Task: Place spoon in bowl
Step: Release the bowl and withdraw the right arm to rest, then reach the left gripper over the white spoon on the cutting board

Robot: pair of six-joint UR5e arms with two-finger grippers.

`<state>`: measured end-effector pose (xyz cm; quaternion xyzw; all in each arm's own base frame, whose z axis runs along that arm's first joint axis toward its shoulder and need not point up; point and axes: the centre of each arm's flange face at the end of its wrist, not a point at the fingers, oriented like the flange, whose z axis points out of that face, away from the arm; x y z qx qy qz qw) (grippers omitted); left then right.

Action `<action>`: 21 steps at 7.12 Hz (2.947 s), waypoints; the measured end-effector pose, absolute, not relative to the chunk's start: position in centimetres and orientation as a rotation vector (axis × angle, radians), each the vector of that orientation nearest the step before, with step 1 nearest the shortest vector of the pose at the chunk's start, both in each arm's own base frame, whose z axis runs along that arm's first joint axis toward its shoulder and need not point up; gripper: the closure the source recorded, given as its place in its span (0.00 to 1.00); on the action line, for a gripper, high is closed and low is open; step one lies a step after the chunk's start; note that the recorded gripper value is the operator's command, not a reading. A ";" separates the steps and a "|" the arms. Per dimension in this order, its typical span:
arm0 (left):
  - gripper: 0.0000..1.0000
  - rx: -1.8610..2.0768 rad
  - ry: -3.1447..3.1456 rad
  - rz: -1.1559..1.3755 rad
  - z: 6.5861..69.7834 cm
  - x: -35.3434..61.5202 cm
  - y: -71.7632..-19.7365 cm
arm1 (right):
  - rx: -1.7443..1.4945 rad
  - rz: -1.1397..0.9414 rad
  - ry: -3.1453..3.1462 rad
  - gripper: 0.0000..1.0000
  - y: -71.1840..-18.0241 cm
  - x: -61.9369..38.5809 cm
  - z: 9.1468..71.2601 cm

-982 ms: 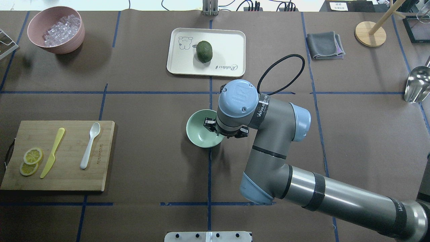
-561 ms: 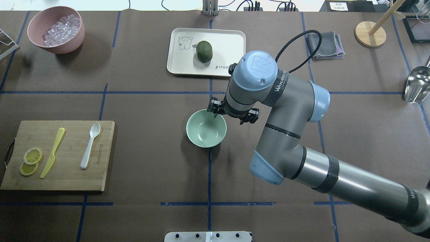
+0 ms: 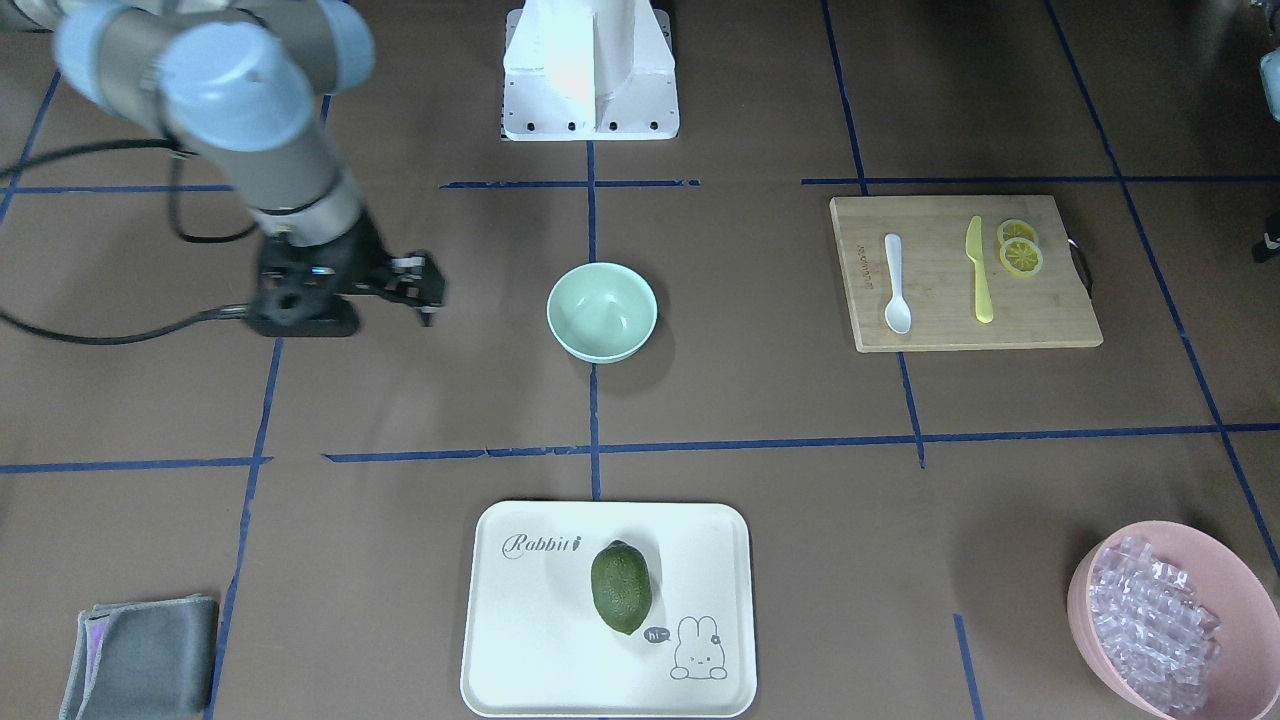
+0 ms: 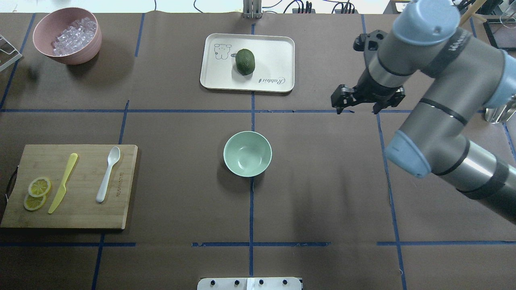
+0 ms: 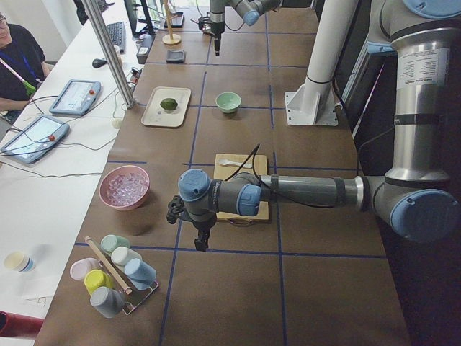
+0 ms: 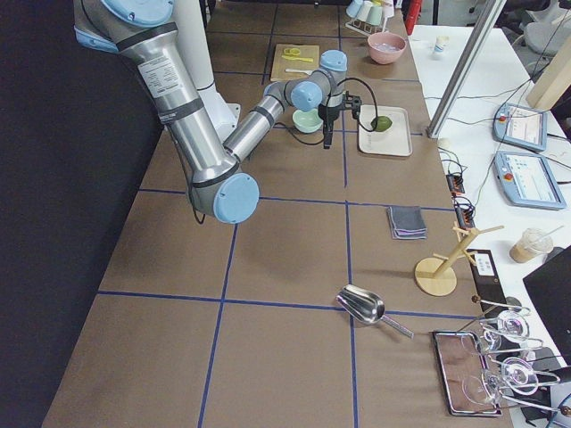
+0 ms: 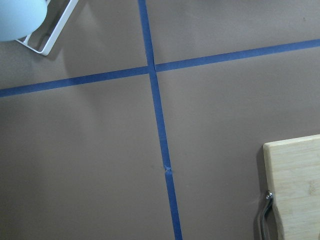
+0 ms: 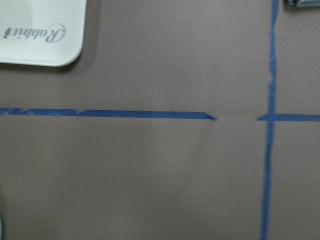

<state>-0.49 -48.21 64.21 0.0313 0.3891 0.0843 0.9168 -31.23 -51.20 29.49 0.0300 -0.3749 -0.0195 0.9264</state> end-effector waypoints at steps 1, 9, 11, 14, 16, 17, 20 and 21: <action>0.00 0.105 0.801 0.190 62.7 -0.3 -49.6 | 0.082 -0.122 -0.743 0.01 -51.9 -25.0 33.7; 0.00 0.223 0.854 0.274 52.7 8.7 -52.6 | 0.086 -0.335 -0.667 0.01 -40.7 3.7 59.4; 0.00 0.160 0.879 0.205 49.0 18.2 -50.9 | 0.087 -0.317 -0.667 0.01 -40.6 3.8 59.4; 0.00 0.116 0.818 0.091 46.2 32.5 -46.2 | 0.084 -0.312 -0.669 0.01 -40.6 3.8 59.5; 0.00 0.092 0.819 0.099 45.8 35.9 -43.7 | 0.083 -0.311 -0.669 0.01 -40.6 3.8 59.6; 0.00 0.086 0.820 0.109 45.7 36.5 -43.0 | 0.082 -0.311 -0.669 0.01 -40.6 3.8 59.6; 0.00 0.083 0.824 0.122 45.6 36.4 -41.9 | 0.085 -0.307 -0.672 0.01 -40.6 3.7 59.4; 0.08 0.079 0.821 0.130 45.8 36.5 -41.5 | 0.084 -0.306 -0.677 0.01 -40.6 3.7 59.4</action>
